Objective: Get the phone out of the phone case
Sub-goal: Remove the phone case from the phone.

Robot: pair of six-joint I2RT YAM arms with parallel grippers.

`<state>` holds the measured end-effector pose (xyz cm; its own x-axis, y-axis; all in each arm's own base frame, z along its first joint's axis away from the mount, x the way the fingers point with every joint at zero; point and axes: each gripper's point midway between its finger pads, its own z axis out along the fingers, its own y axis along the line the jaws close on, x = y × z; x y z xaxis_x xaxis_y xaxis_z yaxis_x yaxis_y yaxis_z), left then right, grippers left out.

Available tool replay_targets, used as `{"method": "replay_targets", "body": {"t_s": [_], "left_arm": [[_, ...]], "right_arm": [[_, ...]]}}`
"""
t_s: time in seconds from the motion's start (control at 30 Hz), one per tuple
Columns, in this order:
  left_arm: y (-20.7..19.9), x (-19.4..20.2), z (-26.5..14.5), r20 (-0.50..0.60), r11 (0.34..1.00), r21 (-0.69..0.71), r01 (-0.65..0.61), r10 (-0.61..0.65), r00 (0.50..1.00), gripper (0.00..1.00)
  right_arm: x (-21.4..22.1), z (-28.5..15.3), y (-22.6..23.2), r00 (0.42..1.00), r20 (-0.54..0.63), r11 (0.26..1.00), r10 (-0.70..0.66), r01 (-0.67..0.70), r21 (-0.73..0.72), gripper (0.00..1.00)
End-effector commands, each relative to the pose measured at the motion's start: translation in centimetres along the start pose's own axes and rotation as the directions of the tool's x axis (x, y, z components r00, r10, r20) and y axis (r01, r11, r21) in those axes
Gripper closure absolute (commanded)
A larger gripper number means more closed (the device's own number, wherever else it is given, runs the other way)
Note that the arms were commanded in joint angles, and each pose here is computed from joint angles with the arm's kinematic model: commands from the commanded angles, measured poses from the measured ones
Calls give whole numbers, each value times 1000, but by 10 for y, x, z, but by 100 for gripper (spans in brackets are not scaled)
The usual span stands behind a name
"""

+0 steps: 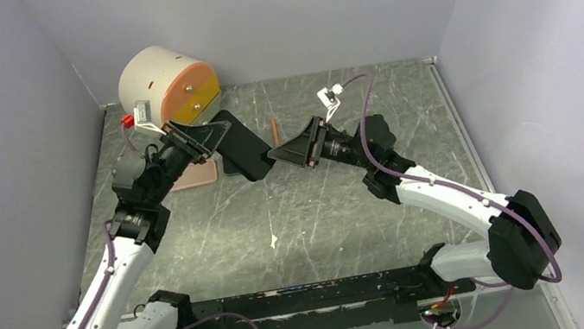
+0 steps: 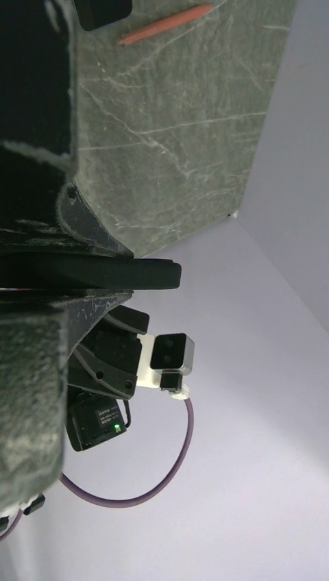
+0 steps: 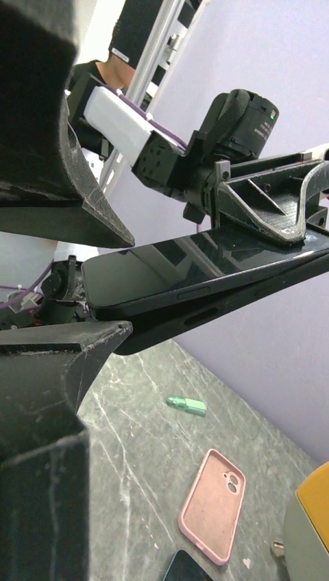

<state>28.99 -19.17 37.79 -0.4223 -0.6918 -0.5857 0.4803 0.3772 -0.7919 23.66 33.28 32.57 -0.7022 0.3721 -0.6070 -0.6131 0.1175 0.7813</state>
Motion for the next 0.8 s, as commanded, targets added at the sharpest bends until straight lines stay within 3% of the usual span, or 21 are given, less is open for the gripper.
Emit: {"method": "replay_targets", "body": {"t_s": [0.0,0.27,0.63,0.7,0.77], "left_arm": [[-14,-4,-6,-12,995,19,-96,96,995,98],[-21,-5,0,14,996,87,24,-26,1000,98],[-34,-7,9,2,980,176,92,-94,996,97],[-31,-5,9,1,981,169,94,-95,995,97],[-28,-4,8,-3,985,156,77,-77,997,97]], "right_arm": [[-30,-4,64,991,82,978,-103,116,-175,54],[-21,3,78,998,8,957,-70,69,-282,61],[-13,7,89,997,-55,928,-56,32,-372,67],[-15,8,92,997,-60,920,-56,29,-390,74],[-17,8,93,998,-51,917,-47,23,-397,87]]}}
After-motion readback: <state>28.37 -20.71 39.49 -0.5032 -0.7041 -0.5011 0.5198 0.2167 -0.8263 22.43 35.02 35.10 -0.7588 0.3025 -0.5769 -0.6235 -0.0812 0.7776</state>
